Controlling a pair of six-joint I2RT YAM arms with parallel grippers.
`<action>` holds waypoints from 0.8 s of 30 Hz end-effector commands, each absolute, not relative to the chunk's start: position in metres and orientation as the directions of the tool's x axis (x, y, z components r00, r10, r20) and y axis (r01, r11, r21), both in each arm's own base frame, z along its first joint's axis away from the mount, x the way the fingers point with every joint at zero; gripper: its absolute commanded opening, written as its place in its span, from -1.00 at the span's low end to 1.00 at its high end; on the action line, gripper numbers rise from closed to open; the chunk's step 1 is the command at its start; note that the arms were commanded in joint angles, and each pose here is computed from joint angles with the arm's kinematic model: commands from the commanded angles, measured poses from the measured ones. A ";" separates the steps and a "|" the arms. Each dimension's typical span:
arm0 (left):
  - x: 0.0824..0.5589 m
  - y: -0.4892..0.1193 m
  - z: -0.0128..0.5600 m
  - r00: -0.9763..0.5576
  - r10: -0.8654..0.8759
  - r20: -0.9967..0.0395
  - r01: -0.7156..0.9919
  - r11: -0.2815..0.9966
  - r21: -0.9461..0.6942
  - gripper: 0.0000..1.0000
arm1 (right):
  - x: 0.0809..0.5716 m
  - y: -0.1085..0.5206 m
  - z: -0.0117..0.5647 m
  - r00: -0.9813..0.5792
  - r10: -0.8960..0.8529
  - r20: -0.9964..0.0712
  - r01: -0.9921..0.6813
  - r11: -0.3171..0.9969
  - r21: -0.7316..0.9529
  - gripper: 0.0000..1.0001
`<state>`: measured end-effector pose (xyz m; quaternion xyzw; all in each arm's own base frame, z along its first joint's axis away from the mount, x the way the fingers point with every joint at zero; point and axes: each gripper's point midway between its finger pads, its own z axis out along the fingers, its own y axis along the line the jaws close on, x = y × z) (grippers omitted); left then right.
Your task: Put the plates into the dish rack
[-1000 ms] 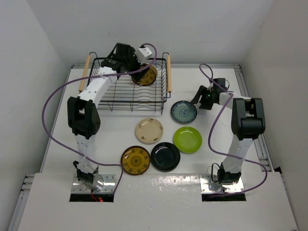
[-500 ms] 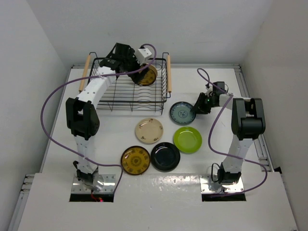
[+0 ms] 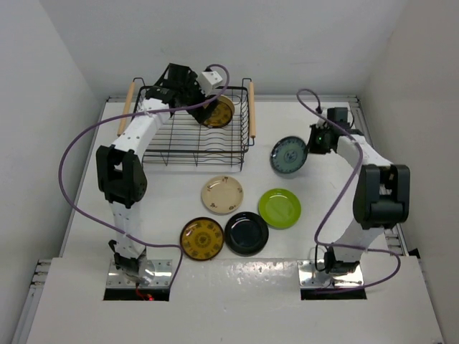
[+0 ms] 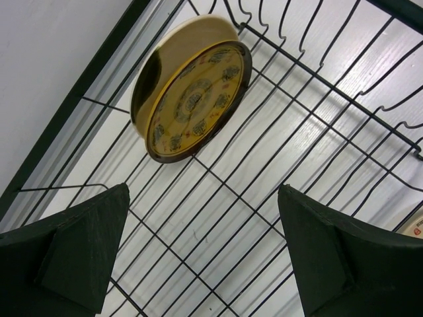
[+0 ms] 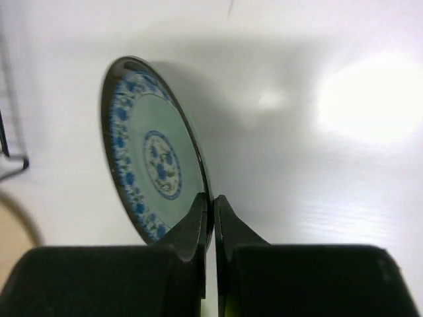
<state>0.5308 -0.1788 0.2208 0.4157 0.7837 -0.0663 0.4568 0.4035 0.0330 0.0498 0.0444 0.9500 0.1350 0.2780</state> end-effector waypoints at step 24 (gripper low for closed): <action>0.543 -0.074 0.274 -0.408 0.426 -0.807 0.432 0.869 0.241 0.96 | 0.561 0.264 0.406 0.595 -0.443 -0.670 -0.373 0.586 -0.719 -1.00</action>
